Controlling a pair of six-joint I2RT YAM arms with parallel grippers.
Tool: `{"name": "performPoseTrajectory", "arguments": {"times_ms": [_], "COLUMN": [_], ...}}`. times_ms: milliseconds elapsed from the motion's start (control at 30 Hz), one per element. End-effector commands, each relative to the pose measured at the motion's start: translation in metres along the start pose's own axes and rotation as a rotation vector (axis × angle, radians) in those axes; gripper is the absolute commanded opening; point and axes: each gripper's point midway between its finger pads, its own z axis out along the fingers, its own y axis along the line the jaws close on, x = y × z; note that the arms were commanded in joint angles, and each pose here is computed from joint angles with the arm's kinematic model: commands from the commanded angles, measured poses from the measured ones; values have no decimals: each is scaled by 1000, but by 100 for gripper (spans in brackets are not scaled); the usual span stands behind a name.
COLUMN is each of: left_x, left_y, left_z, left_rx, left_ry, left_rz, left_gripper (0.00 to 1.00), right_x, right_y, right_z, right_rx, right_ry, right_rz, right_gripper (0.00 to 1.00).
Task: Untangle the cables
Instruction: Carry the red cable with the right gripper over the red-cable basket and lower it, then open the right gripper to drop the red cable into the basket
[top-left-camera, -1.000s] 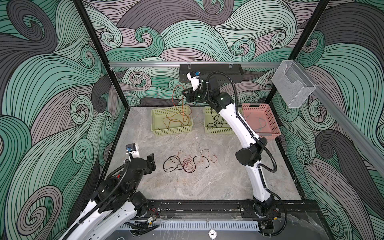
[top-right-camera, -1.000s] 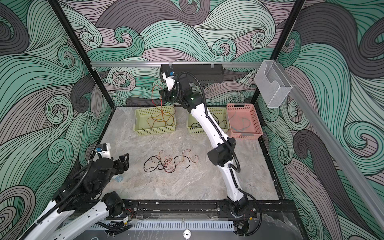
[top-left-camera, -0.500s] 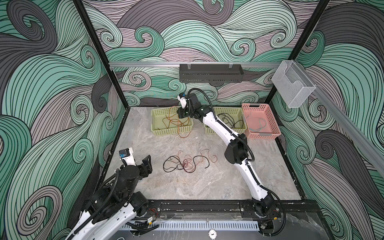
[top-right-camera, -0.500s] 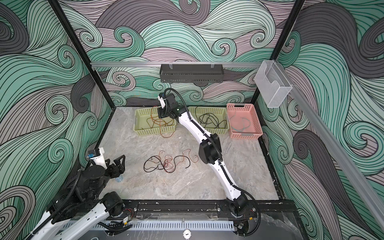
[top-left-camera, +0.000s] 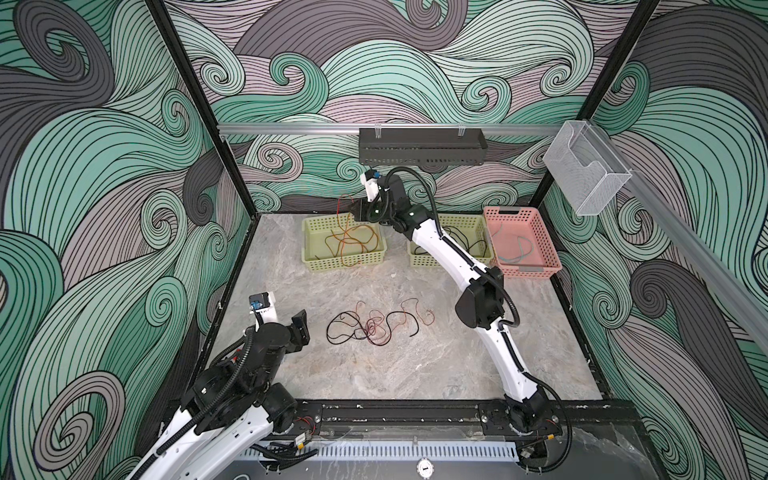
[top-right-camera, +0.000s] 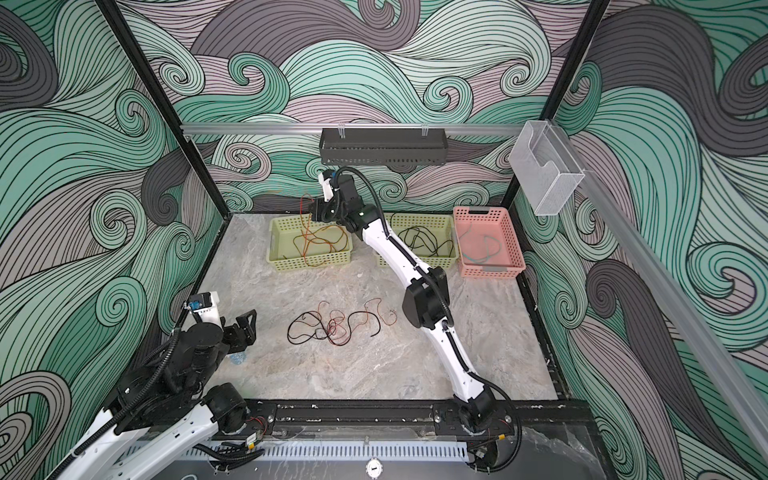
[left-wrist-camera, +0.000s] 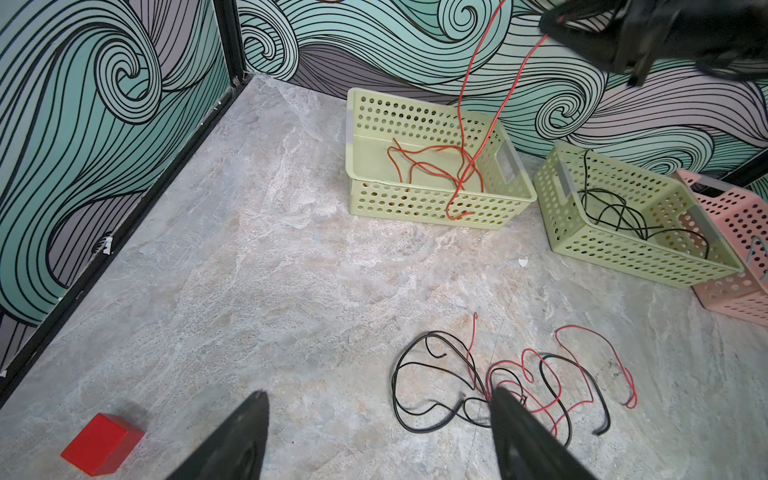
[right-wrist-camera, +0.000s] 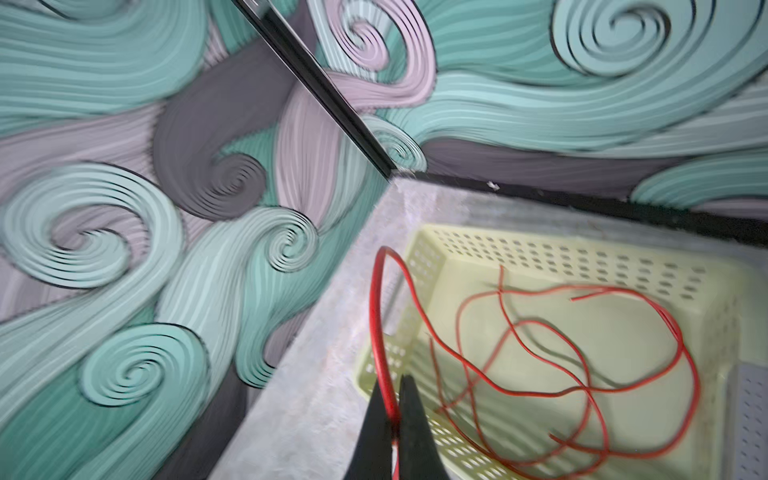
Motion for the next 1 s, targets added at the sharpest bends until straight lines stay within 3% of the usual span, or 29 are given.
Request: {"name": "performPoseTrajectory", "arguments": {"times_ms": [0, 133, 433, 633, 733, 767, 800, 867, 967], "left_x": [-6, -5, -4, -4, -4, -4, -4, -3, -3], "left_y": [-1, -2, -3, -3, -4, -3, -4, -5, -7], "left_z": [-4, -2, -1, 0, 0, 0, 1, 2, 4], "left_rx": [13, 12, 6, 6, 7, 6, 6, 7, 7], "left_ry": [-17, -12, -5, -2, -3, -3, -2, -1, 6], "left_rz": [-1, 2, 8, 9, 8, 9, 10, 11, 14], "left_gripper": [81, 81, 81, 81, 81, 81, 81, 81, 81], "right_x": [-53, -69, -33, 14, 53, 65, 76, 88, 78], "right_y": [34, 16, -46, -74, -85, -89, -96, -108, -112], "right_z": [-24, -16, 30, 49, 54, 54, 52, 43, 22], "right_rx": [-129, -121, 55, 114, 137, 148, 173, 240, 316], "right_ry": [-145, -224, -228, -93, 48, 91, 139, 200, 199], "right_rz": [35, 99, 4, -89, -137, -153, -157, -163, -178], "right_gripper": [0, 0, 0, 0, 0, 2, 10, 40, 48]}}
